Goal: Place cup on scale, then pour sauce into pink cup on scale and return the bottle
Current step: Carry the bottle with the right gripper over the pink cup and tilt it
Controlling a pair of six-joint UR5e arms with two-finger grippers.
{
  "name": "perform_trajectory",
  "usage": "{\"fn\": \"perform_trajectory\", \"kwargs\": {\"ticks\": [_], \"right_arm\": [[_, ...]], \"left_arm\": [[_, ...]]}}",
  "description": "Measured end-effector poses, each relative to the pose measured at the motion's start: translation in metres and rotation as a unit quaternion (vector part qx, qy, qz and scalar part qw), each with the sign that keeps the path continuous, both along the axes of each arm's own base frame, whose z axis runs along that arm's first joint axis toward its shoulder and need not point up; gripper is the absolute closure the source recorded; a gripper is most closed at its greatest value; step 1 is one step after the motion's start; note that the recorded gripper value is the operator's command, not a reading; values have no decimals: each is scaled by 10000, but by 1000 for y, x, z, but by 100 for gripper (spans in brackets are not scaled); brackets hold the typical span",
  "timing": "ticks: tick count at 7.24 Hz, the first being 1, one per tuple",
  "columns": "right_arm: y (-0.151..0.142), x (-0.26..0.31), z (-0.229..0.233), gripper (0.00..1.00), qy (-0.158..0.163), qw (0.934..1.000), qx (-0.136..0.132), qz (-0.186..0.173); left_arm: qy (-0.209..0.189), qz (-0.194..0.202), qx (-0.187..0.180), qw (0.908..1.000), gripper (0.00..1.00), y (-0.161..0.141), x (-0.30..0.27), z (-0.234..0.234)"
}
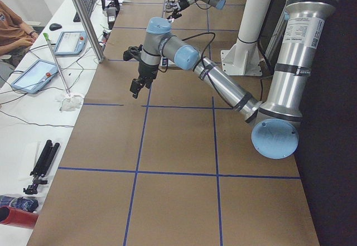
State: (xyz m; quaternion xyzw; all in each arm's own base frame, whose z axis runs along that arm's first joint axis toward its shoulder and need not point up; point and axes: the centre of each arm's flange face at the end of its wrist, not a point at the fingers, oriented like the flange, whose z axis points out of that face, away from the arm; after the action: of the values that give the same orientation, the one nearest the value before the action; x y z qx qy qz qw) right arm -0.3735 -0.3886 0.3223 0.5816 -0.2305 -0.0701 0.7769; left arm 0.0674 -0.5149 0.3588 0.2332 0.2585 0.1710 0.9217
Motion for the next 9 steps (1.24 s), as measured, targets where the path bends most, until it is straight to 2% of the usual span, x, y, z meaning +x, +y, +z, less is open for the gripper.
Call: {"fn": "perform_trajectory", "kwargs": {"ticks": [2, 3, 4, 6, 9], "right_arm": [[-10, -14, -17, 100, 633, 9977, 238, 85], [-13, -21, -31, 100, 970, 9944, 417, 102], [-11, -28, -38, 100, 1333, 9894, 537, 195], [3, -61, -52, 100, 2015, 9767, 610, 425], [37, -116, -50, 100, 2568, 9599, 846, 735]], "left_arm": [[-269, 244, 170, 9992, 0, -11, -29, 18], [-407, 309, 143, 9986, 0, -20, -51, 37], [-506, 402, 66, 9979, 0, -30, -74, 62], [-571, 508, 37, 9971, 0, -45, -107, 105], [-593, 475, 45, 9971, 0, -58, -122, 143]]}}
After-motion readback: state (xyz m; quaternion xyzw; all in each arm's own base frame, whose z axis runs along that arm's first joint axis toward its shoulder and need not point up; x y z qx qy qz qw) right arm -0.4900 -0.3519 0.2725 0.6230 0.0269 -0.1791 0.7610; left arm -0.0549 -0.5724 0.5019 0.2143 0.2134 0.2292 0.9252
